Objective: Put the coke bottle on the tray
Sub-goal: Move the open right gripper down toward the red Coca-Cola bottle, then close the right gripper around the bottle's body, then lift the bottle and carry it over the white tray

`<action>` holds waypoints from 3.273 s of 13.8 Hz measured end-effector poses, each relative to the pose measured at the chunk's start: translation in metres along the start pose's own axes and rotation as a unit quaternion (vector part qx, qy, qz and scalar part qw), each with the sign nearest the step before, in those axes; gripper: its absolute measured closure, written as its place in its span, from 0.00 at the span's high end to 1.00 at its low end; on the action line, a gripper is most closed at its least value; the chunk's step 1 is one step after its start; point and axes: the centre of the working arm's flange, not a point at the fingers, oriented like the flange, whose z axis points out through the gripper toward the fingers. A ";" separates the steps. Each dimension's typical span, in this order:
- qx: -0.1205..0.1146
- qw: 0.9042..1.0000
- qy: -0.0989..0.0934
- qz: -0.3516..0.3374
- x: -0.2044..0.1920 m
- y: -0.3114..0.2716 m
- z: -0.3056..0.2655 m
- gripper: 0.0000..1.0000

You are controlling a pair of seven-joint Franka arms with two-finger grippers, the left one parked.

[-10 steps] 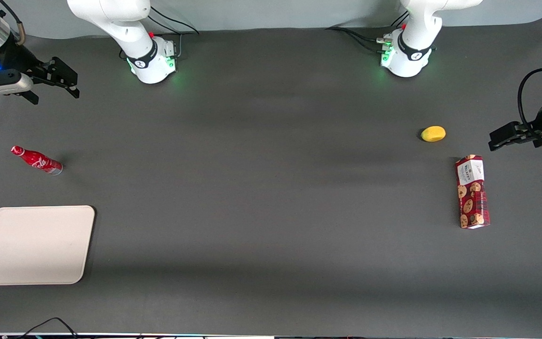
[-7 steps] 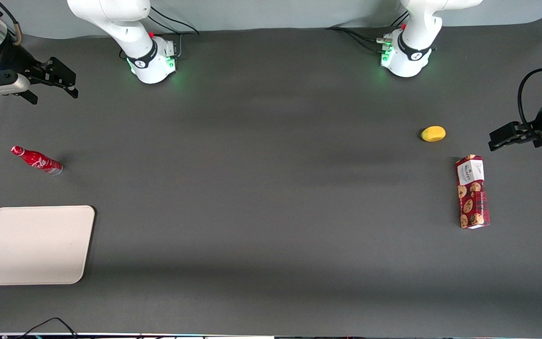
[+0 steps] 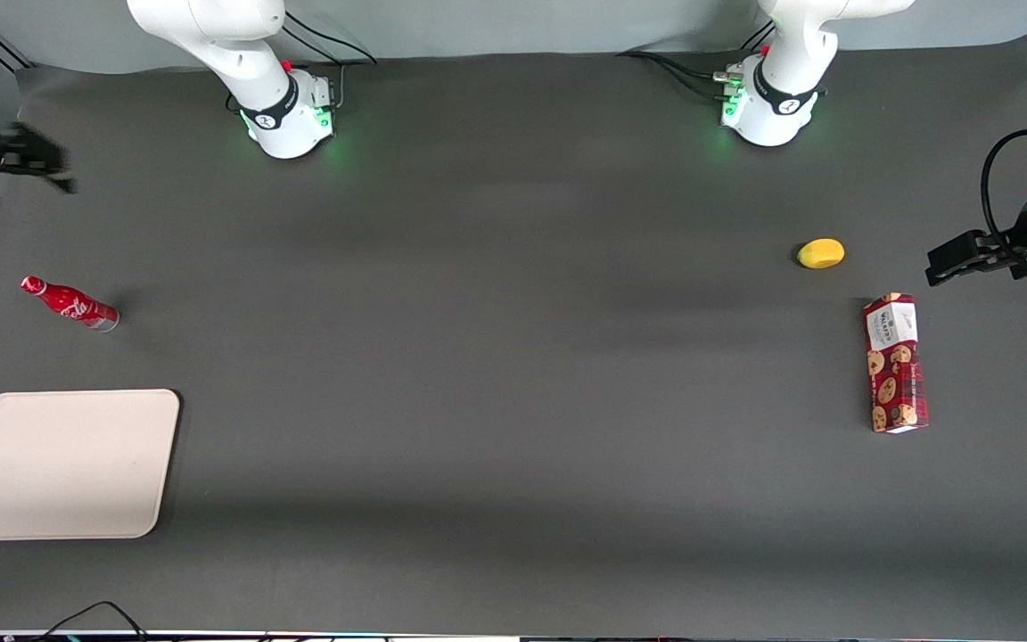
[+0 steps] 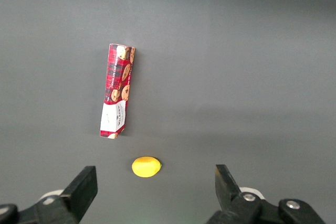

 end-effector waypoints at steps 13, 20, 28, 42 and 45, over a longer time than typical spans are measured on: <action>-0.009 0.992 0.026 -0.124 -0.030 0.172 0.257 1.00; 0.006 0.993 0.020 -0.113 -0.045 0.162 0.284 0.95; 0.009 0.994 0.018 -0.110 -0.053 0.165 0.288 0.30; -0.049 0.968 0.038 -0.243 0.030 0.179 0.161 0.30; -0.056 0.953 0.036 -0.295 0.051 0.193 0.168 0.30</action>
